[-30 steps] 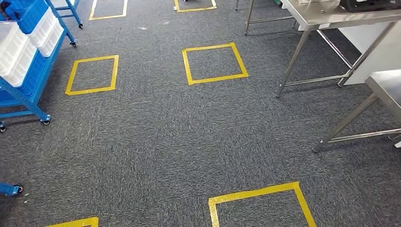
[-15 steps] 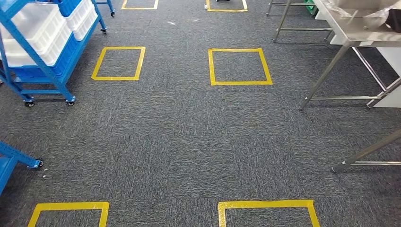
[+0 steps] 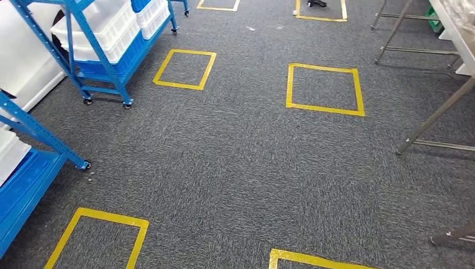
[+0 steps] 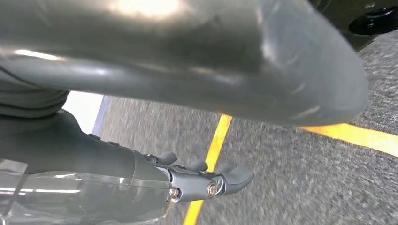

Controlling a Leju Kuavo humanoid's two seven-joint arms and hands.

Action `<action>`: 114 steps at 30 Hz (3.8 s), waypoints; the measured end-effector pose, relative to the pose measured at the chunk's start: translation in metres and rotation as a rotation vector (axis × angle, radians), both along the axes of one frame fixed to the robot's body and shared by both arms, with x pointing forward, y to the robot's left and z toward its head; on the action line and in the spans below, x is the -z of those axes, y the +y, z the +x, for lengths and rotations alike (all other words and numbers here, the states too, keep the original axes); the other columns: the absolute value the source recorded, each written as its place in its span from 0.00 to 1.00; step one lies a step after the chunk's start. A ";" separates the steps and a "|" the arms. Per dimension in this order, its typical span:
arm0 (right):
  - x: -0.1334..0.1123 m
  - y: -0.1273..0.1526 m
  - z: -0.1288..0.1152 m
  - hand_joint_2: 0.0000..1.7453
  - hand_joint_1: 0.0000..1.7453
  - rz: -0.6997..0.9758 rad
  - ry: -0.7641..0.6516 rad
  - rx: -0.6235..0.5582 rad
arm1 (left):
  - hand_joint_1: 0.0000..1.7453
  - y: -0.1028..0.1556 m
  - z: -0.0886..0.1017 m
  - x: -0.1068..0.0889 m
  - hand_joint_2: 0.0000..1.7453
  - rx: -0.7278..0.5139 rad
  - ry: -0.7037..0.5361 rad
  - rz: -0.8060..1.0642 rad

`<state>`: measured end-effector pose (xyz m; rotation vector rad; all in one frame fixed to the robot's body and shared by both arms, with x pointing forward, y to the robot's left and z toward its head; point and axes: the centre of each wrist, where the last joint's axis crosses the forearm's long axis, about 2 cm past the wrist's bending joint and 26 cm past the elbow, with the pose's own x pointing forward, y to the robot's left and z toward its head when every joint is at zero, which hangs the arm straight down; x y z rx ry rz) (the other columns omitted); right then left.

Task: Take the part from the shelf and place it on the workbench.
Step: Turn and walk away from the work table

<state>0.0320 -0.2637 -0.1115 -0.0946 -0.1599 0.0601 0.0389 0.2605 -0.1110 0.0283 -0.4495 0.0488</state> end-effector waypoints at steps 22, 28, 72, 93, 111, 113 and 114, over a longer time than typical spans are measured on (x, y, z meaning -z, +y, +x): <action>0.000 -0.002 0.000 0.00 0.00 -0.009 -0.012 -0.016 | 0.00 0.000 0.000 0.000 0.00 0.012 -0.001 -0.003; 0.000 -0.002 0.001 0.00 0.00 -0.002 -0.011 -0.020 | 0.00 0.002 -0.002 0.000 0.00 0.012 0.003 0.000; 0.000 -0.002 0.003 0.00 0.00 0.012 -0.003 -0.033 | 0.00 0.004 -0.005 0.001 0.00 0.010 0.015 -0.002; 0.001 -0.002 -0.004 0.00 0.00 0.010 0.016 -0.042 | 0.00 0.004 -0.003 0.001 0.00 0.010 0.005 -0.007; 0.000 -0.002 -0.003 0.00 0.00 -0.003 0.001 -0.021 | 0.00 0.003 -0.003 0.000 0.00 0.002 -0.004 0.002; 0.000 -0.002 -0.003 0.00 0.00 -0.001 0.001 -0.020 | 0.00 0.002 -0.002 0.000 0.00 0.002 -0.004 0.001; 0.000 -0.002 -0.003 0.00 0.00 0.000 0.000 -0.020 | 0.00 0.002 -0.003 0.000 0.00 0.002 -0.004 0.000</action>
